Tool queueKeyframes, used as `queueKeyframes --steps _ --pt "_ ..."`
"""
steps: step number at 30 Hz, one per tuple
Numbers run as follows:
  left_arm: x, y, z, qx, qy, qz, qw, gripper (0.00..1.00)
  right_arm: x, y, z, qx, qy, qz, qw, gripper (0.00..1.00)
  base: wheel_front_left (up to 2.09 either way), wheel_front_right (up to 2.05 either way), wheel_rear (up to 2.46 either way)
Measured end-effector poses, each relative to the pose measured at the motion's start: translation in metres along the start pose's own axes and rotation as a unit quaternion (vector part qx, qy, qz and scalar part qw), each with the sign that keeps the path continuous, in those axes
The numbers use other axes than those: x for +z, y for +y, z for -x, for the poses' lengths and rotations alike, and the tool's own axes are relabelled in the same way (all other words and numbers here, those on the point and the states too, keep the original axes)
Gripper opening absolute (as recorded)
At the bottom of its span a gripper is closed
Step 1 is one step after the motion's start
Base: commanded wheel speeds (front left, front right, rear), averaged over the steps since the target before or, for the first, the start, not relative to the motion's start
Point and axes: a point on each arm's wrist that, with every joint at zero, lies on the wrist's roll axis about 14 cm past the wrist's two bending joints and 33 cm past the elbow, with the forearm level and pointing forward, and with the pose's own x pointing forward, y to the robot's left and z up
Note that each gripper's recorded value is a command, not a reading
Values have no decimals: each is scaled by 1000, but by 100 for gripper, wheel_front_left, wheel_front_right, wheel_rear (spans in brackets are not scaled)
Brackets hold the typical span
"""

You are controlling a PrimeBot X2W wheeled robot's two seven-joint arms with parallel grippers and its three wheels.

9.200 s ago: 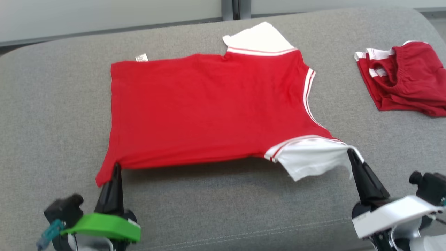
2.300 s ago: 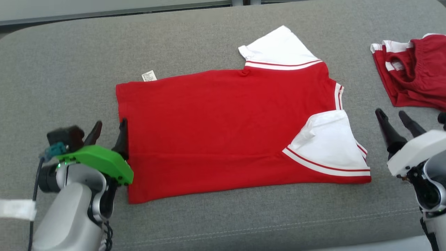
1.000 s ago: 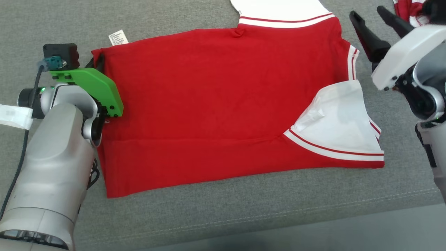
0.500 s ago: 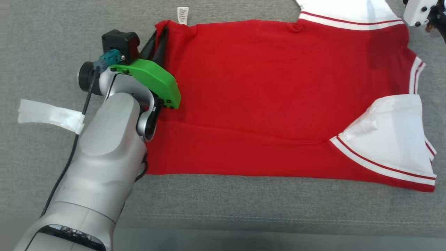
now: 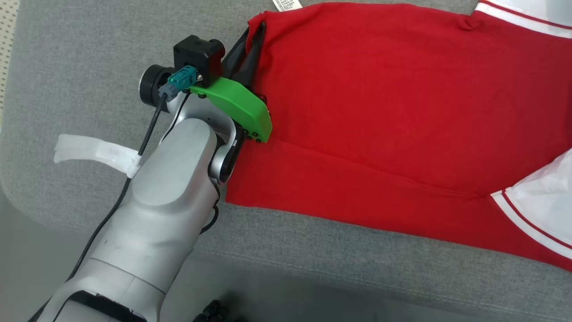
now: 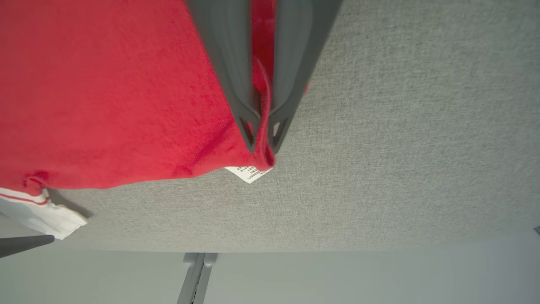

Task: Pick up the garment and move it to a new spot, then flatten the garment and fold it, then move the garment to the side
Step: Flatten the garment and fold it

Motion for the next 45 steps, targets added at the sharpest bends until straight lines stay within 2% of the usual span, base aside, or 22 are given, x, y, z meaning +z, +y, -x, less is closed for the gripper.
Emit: queueKeyframes --steps 3,9,10,11,12,14,21,28,31,37,45 --pt "-6 3 1 4 6 2 1000 0 -13 6 -13 5 20 5 1000 100 0 0 0" --pt "-15 7 3 12 18 7 1000 0 -16 17 -26 16 26 8 1000 100 0 0 0" --pt "-16 7 3 11 18 7 1000 0 -16 19 -27 17 26 9 999 59 0 0 0" --pt "-16 6 2 12 19 6 1000 0 -16 19 -27 17 26 12 999 42 0 0 0" --pt "-17 6 1 12 20 7 1000 0 -16 20 -27 18 27 14 999 32 0 0 0" --pt "-17 5 -1 11 21 8 1000 0 -15 21 -26 18 27 19 999 0 0 0 0" --pt "-18 8 -6 12 31 20 999 0 -9 13 -17 10 6 25 1000 0 0 0 0" --pt "-16 19 -12 18 54 66 996 0 6 19 0 21 -45 17 999 0 0 0 0" --pt "-14 24 -13 17 62 57 996 0 5 21 11 28 -59 18 998 0 0 0 0" --pt "-2 21 -12 7 47 60 997 0 10 30 41 56 -107 20 992 0 0 0 0" --pt "1 18 9 2 24 67 997 0 0 24 93 75 -160 6 984 0 0 0 0"
